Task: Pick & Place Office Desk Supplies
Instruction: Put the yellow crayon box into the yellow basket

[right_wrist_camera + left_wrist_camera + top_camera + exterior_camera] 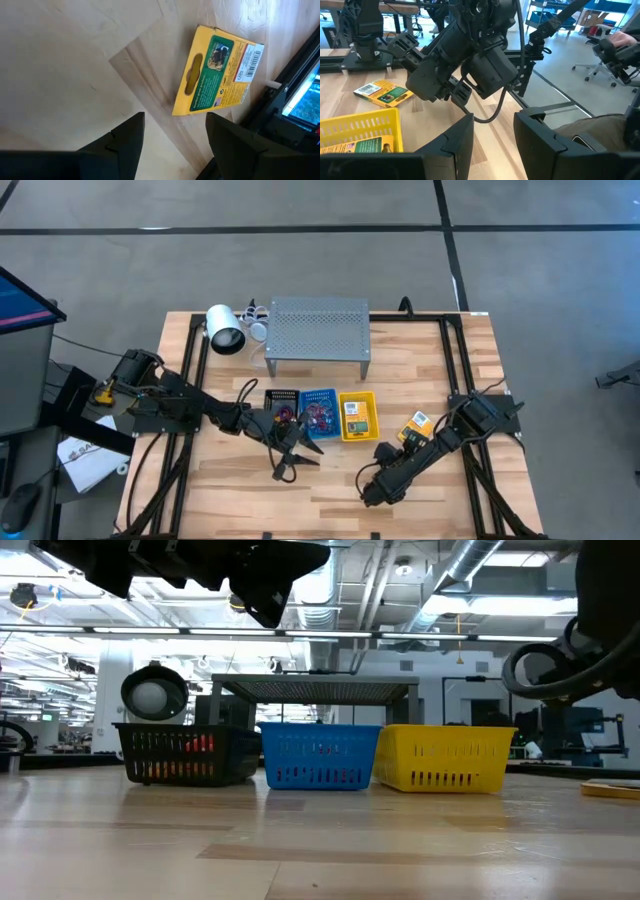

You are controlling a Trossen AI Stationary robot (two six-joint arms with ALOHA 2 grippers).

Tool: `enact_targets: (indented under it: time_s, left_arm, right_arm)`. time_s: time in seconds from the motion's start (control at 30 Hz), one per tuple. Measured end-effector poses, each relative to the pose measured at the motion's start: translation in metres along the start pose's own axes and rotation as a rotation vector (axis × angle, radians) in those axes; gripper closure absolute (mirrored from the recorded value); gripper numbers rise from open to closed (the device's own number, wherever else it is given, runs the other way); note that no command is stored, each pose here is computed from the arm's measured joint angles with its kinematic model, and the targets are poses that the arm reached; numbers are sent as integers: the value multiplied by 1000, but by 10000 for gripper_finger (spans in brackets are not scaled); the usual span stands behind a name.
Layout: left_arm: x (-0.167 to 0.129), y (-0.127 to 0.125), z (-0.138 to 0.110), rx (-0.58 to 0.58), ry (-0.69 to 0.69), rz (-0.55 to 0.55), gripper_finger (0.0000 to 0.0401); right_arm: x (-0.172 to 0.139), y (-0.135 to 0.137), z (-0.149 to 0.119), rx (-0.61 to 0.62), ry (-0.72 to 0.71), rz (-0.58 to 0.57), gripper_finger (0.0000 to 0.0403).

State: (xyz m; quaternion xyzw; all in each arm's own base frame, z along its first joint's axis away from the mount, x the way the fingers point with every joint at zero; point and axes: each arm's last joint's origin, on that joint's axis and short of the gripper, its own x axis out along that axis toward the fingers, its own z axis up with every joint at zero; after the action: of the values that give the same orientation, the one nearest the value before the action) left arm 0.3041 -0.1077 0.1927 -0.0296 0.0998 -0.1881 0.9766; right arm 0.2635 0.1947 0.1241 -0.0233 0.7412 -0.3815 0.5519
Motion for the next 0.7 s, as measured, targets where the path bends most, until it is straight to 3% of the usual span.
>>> enact_targets:
  time_s: [0.7]
  left_arm:
    - [0, 0, 0, 0, 0, 0, 265]
  right_arm:
    - [17, -2, -3, -4, 8, -33, 199]
